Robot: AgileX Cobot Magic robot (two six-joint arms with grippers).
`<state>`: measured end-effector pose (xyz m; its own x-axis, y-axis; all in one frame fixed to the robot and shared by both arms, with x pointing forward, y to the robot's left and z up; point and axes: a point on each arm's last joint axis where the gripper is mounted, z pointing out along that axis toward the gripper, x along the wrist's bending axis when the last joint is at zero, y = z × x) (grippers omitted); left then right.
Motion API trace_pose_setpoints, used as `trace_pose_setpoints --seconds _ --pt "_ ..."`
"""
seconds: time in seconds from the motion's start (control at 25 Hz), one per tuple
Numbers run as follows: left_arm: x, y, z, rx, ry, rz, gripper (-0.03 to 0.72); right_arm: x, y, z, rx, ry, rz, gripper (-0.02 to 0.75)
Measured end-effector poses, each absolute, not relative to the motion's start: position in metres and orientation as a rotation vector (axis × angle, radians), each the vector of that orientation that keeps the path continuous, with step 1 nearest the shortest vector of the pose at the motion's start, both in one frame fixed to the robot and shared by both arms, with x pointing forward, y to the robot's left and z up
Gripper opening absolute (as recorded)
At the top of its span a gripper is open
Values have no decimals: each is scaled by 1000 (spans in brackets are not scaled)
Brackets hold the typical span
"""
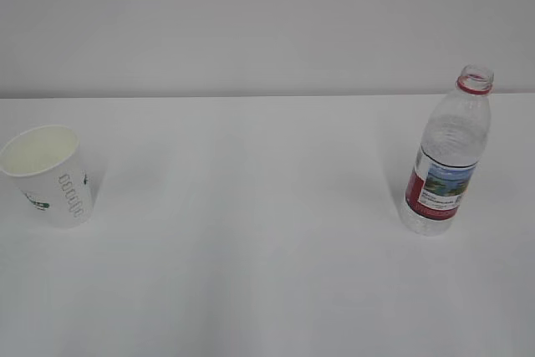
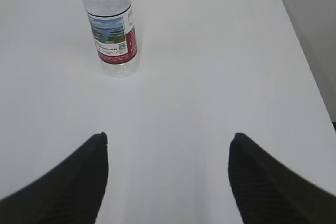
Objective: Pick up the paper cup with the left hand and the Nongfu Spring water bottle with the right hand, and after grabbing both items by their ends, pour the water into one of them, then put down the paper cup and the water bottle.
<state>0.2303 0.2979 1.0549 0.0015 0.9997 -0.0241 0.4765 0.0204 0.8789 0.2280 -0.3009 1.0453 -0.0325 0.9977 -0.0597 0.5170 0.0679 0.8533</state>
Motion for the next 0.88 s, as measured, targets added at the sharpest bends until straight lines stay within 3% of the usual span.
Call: trace_pose_setpoints --seconds 0.4,0.68,0.88 --pt "230 298 1056 1542 1562 916 579 228 -301 1047 1527 1632 869 537" --pt "232 298 1083 1375 1399 1051 579 229 -301 1066 1404 1529 957 537" --pt "234 300 1089 1345 1348 1128 579 232 -301 1076 1303 1458 1007 537"
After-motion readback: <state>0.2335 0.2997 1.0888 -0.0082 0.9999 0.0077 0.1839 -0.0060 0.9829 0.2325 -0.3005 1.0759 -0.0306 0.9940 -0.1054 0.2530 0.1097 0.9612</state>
